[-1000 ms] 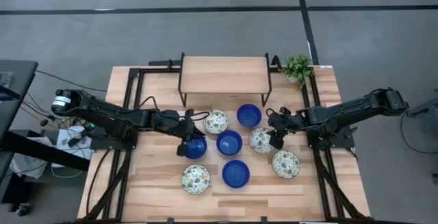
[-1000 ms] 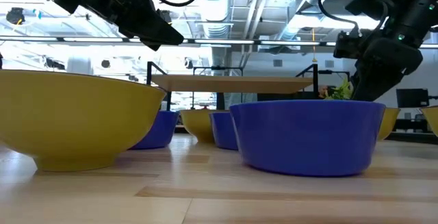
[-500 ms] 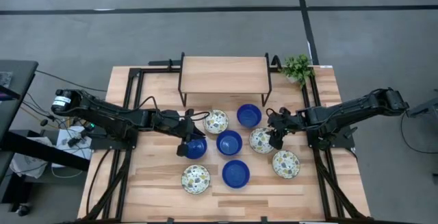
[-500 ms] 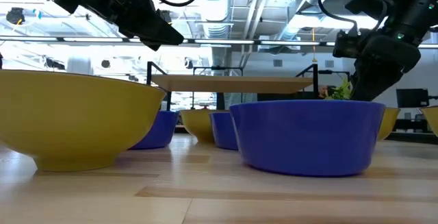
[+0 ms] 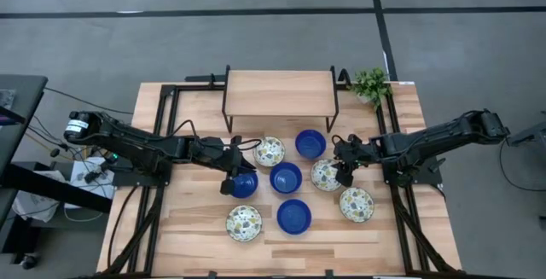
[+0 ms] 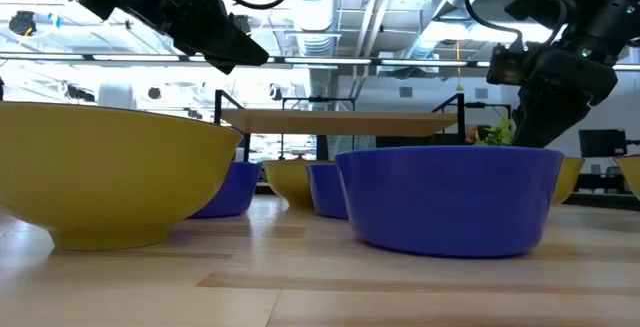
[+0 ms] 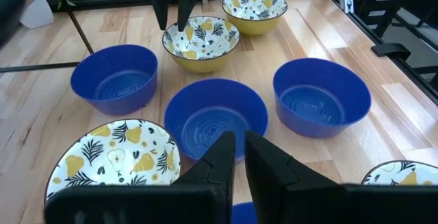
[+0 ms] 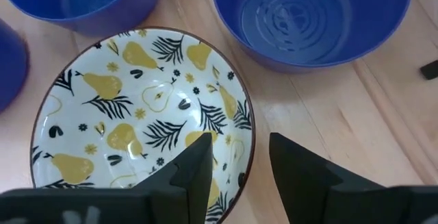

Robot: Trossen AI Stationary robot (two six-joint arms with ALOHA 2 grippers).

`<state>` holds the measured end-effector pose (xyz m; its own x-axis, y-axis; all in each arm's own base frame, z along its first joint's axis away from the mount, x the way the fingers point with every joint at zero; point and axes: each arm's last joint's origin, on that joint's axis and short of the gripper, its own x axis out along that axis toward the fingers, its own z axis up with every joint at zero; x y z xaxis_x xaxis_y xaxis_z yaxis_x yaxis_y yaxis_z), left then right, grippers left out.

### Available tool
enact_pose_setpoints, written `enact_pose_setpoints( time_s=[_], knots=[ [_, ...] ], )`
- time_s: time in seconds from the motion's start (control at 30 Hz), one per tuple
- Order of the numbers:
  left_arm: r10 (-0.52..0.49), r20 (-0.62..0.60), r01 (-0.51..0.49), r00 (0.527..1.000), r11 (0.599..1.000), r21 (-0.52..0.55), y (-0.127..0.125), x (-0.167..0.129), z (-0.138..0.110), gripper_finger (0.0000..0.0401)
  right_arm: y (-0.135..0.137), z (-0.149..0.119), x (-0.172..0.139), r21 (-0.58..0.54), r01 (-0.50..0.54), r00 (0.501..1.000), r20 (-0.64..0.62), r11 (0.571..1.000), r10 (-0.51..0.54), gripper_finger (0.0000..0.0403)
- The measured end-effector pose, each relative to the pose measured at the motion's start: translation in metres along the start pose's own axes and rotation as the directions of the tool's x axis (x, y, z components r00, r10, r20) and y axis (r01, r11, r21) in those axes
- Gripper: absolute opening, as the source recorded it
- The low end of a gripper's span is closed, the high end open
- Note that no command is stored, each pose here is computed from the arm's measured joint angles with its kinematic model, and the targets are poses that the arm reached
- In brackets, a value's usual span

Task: Pick & Place Mini bowls
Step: Put the yellow patterned bowl on the shelf

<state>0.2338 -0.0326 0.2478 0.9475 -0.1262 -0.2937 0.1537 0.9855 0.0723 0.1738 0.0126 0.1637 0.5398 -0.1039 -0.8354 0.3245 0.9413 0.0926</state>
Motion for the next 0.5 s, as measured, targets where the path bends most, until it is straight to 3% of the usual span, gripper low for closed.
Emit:
enact_pose_setpoints(
  time_s=[0.5],
  knots=[
    [0.000, 0.006, 0.000, 1.000, 1.000, 0.000, 0.0000, 0.0000, 0.0006, 0.0033, -0.0018, -0.0086, 0.0075, 0.002, -0.026, 1.000, 0.007, 1.000, 0.026, 0.0131]
  ],
)
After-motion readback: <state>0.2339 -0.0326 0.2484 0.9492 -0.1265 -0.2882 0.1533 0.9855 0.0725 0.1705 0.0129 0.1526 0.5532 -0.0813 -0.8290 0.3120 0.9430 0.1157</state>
